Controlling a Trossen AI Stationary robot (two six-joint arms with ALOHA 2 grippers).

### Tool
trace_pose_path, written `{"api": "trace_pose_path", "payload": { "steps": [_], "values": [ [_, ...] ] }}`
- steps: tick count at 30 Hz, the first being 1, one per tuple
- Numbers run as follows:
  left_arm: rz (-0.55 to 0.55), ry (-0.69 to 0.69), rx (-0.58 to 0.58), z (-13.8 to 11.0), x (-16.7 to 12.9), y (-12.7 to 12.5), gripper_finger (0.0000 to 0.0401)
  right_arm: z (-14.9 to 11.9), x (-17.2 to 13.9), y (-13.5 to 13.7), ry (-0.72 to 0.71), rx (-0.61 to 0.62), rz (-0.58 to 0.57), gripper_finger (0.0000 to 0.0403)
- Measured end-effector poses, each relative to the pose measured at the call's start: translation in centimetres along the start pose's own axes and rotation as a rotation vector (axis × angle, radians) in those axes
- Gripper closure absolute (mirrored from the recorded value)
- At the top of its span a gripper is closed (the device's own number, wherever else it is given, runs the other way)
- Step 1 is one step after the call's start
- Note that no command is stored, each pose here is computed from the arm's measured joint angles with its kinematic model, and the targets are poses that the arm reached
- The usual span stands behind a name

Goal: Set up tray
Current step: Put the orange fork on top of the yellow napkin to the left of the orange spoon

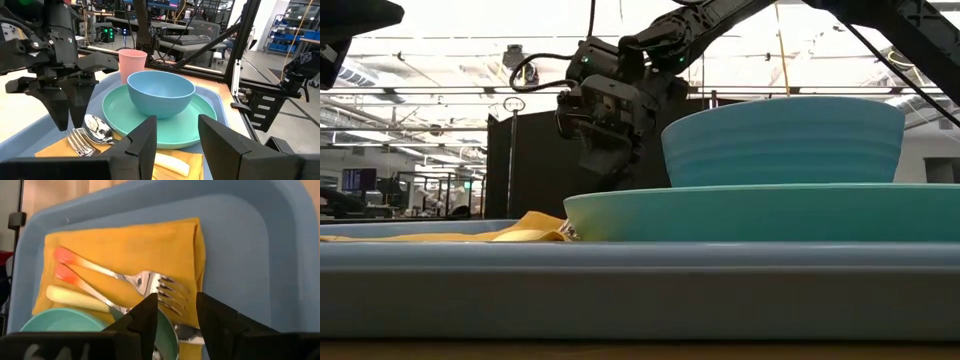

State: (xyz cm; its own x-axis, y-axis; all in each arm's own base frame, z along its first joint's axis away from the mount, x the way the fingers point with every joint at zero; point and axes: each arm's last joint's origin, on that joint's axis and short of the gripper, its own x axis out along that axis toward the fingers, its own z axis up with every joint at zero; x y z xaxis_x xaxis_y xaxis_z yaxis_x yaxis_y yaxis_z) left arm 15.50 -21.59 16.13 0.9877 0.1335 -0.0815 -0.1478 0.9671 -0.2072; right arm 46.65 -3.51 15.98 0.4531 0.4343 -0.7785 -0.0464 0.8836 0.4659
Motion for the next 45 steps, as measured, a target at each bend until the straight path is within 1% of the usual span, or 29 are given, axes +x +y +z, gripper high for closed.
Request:
{"api": "trace_pose_path", "payload": {
  "steps": [7, 12, 23, 29, 40, 45],
  "values": [
    [0.000, 0.000, -0.003, 0.0, 0.0, 0.0, 0.0254, 0.0, 0.1, 0.0, 0.002, 0.002, 0.001, 0.0275],
    [-0.001, 0.000, -0.003, 0.0, 0.0, 0.0, 0.0254, -0.4, 0.9, -0.4, 0.029, 0.016, 0.000, 0.0275],
    [-0.006, 0.002, -0.003, 0.0, 0.0, 0.0, 0.0254, -0.2, 1.0, -0.4, 0.010, 0.003, 0.003, 0.0279],
    [-0.004, 0.007, -0.008, -0.1, 0.0, 0.0, 0.0254, -0.1, 1.2, 0.0, 0.002, -0.011, 0.044, 0.0318],
    [-0.003, 0.007, -0.010, -0.1, 0.0, 0.0, 0.0254, 0.0, 1.2, 0.1, -0.016, -0.027, 0.037, 0.0396],
    [-0.004, 0.007, -0.009, -0.1, 0.0, 0.0, 0.0254, 0.2, 1.2, 0.1, -0.027, -0.033, 0.038, 0.0400]
  ]
}}
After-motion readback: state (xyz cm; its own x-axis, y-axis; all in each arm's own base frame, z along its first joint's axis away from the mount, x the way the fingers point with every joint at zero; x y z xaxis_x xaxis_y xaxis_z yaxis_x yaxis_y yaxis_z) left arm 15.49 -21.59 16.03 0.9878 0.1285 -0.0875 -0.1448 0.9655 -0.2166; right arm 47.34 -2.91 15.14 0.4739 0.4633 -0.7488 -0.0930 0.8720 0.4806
